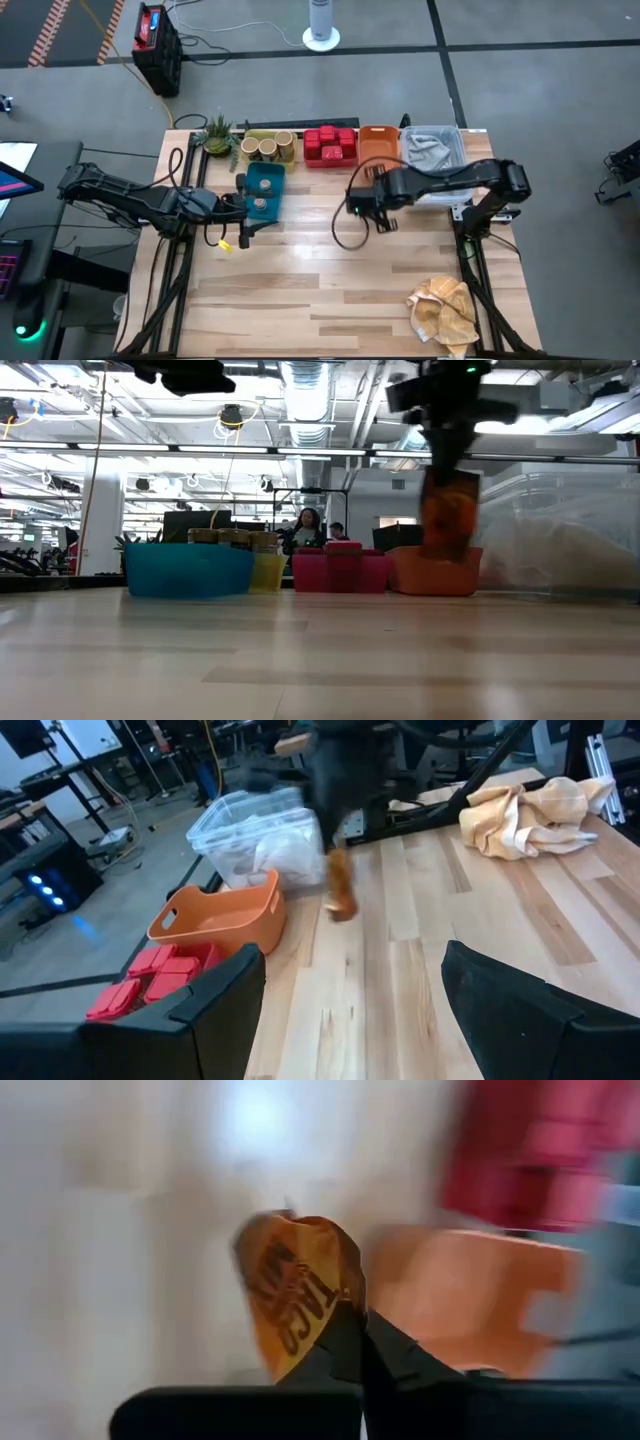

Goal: Sort spices by type
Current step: Put the orange seasoning bag into the orange bin

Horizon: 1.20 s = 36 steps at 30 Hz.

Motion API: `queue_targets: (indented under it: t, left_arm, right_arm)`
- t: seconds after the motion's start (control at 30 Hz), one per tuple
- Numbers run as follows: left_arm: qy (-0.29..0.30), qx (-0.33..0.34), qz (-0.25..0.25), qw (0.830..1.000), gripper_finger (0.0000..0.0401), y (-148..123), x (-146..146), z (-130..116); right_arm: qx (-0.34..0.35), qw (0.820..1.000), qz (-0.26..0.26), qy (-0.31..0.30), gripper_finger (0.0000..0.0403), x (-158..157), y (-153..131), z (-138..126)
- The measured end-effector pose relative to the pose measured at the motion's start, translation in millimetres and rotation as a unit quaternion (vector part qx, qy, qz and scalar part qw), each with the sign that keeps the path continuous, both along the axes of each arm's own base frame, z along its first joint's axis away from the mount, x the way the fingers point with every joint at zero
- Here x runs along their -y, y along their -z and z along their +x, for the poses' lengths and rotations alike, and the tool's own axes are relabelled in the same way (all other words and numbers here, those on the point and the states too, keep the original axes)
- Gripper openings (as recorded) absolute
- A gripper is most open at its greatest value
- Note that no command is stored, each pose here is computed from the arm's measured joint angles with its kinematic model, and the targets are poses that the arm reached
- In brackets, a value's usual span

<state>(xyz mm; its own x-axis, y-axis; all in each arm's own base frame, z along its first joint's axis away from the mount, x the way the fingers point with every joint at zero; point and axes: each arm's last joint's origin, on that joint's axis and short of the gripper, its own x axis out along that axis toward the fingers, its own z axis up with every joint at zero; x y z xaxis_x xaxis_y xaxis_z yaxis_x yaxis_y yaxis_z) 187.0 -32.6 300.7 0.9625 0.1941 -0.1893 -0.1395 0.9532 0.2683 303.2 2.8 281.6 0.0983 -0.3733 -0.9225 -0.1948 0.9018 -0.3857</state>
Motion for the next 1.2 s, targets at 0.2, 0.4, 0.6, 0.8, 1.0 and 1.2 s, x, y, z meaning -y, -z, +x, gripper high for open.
queue_targets:
  t: [0.2, 0.4, 0.6, 0.8, 1.0, 1.2]
  left_arm:
    - [0.001, 0.002, 0.003, 1.000, 0.0288, -0.6, 0.0, 0.1]
    - [0.001, 0.000, 0.004, 1.000, 0.0288, -0.1, 0.0, 0.0]
    - [0.001, -0.004, 0.005, 1.000, 0.0288, 0.7, 0.0, -0.1]
    - [0.002, -0.006, 0.012, 1.000, 0.0288, 0.6, -0.1, -0.1]
    - [0.002, -0.005, 0.012, 1.000, 0.0288, 0.5, -0.1, -0.2]
    - [0.002, -0.005, 0.014, 1.000, 0.0288, 0.5, -0.1, -0.1]
  right_arm:
    - [0.043, 0.993, -0.094, 0.052, 0.0017, 47.8, -21.6, 6.8]
    - [0.063, 0.984, -0.111, 0.120, 0.0022, 104.8, -26.2, 1.0]
    - [0.061, 0.981, -0.082, 0.164, 0.0022, 143.8, -25.4, -13.8]
    - [0.086, 0.982, -0.040, 0.160, 0.0028, 155.5, -25.3, -15.4]
    - [0.088, 0.984, -0.030, 0.150, 0.0032, 153.3, -25.0, -14.2]
    - [0.090, 0.985, -0.027, 0.146, 0.0068, 151.3, -25.0, -12.9]
